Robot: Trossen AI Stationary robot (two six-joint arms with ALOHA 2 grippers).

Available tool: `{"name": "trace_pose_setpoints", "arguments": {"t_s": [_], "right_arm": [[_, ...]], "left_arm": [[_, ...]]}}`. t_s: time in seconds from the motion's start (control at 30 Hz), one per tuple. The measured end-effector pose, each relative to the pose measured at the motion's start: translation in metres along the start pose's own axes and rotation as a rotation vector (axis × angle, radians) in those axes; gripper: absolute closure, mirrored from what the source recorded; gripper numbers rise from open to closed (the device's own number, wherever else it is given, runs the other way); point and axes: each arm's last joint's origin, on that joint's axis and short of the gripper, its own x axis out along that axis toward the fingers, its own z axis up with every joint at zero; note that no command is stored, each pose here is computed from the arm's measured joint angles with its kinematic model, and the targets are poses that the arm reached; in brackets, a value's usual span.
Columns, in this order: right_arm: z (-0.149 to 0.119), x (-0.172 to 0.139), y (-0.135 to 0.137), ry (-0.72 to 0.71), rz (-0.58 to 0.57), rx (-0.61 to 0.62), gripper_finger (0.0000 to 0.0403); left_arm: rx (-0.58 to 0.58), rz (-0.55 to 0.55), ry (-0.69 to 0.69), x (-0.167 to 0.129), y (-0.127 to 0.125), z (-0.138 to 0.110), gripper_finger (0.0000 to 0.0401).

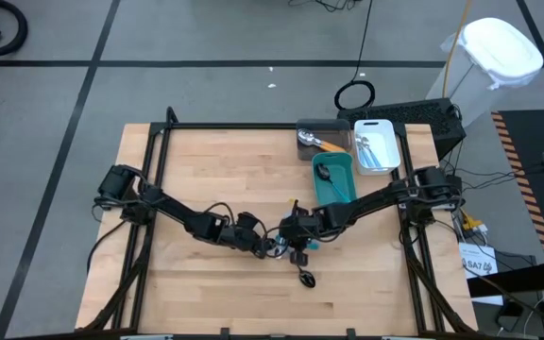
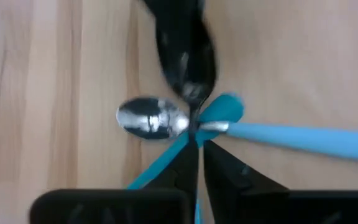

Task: Sort silverware by color (type)
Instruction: Put the blue spoon into the green bin

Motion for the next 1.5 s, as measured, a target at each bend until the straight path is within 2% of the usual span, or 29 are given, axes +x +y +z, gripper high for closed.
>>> {"name": "trace_pose_setpoints", "arguments": {"t_s": [0.23, 0.43, 0.53, 0.73, 0.83, 0.97, 1.07, 1.2, 1.4, 1.5], "right_arm": [[0.006, -0.037, 0.003, -0.047, -0.069, 0.007, 0.0307], [0.008, -0.087, 0.012, -0.11, -0.081, 0.068, 0.026], [0.004, -0.113, 0.022, -0.162, -0.134, 0.09, 0.0253], [0.005, -0.157, 0.042, -0.161, -0.257, 0.067, 0.0253], [0.009, -0.17, 0.05, -0.134, -0.287, 0.034, 0.0252], [0.014, -0.182, 0.058, -0.138, -0.337, 0.008, 0.0252], [0.019, -0.19, 0.063, -0.171, -0.342, 0.003, 0.0252], [0.019, -0.201, 0.066, -0.147, -0.354, -0.017, 0.0252], [0.019, -0.224, 0.079, -0.146, -0.367, -0.066, 0.0252], [0.019, -0.231, 0.088, -0.173, -0.351, -0.122, 0.0244]], "left_arm": [[0.014, -0.079, 0.011, -0.011, -0.012, -0.003, 0.0394], [-0.037, -0.141, 0.005, -0.023, -0.022, 0.003, 0.0395], [-0.071, -0.167, -0.008, -0.029, -0.026, 0.009, 0.0395], [-0.126, -0.227, -0.051, -0.041, -0.032, 0.027, 0.0395], [-0.138, -0.272, -0.064, -0.043, -0.039, 0.037, 0.0395], [-0.098, -0.328, -0.055, -0.049, -0.056, 0.051, 0.0395], [-0.065, -0.314, -0.067, -0.054, -0.068, 0.06, 0.0396], [-0.02, -0.301, -0.079, -0.068, -0.097, 0.076, 0.0396], [0.097, -0.169, -0.057, -0.097, -0.126, 0.094, 0.0396], [0.103, -0.117, -0.048, -0.11, -0.134, 0.102, 0.0396]]}}
